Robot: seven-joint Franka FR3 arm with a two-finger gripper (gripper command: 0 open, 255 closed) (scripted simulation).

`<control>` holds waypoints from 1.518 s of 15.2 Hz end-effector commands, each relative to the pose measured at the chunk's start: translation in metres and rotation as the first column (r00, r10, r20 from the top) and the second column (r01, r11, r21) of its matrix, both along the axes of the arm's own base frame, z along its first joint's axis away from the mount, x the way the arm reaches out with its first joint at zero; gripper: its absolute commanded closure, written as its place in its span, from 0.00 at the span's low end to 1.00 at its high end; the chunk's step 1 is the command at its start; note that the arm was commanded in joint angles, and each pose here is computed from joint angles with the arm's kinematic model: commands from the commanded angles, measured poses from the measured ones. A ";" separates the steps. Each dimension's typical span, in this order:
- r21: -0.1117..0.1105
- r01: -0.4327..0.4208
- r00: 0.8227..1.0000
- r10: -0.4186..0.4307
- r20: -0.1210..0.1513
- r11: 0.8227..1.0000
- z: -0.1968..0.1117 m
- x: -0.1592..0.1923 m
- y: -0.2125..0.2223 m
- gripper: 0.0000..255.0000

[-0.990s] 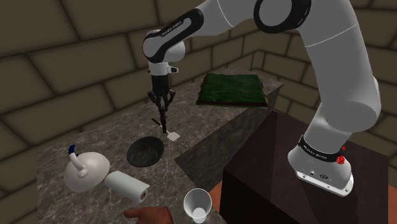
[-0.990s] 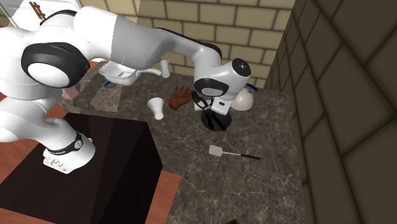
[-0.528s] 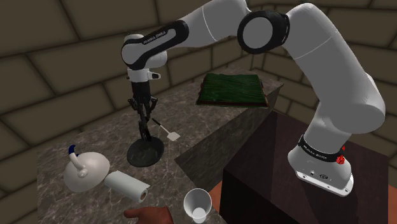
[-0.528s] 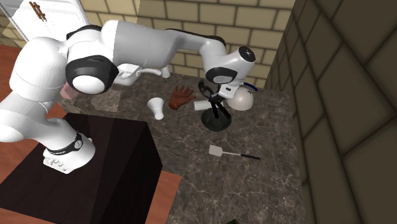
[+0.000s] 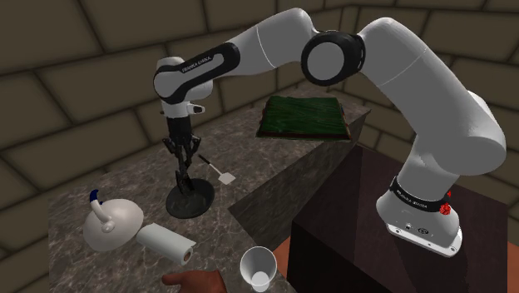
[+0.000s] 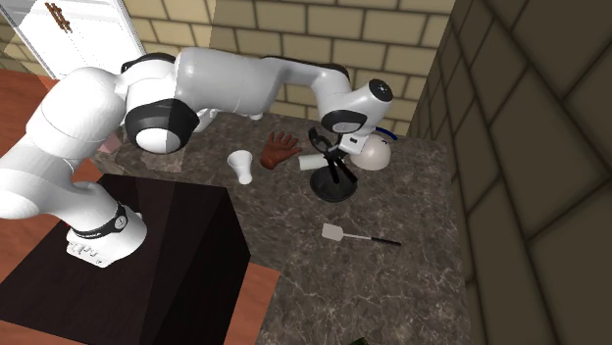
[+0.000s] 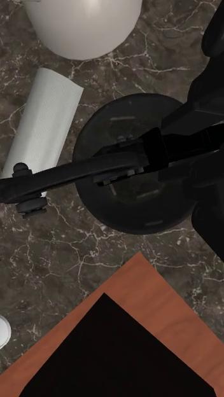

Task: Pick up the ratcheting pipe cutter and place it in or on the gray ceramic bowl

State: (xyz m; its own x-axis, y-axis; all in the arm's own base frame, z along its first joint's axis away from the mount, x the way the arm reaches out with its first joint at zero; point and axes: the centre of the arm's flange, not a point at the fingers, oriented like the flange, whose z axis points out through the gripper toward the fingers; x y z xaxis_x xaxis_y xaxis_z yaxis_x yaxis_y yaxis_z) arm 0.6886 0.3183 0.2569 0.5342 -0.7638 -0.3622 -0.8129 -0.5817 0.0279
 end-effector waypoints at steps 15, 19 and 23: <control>0.000 0.000 1.000 0.000 0.000 1.000 -0.045 0.000 0.001 1.00; 0.000 0.000 1.000 0.000 0.000 1.000 -0.045 0.000 0.001 0.00; 0.000 0.000 1.000 0.000 0.000 1.000 -0.021 0.006 -0.007 0.00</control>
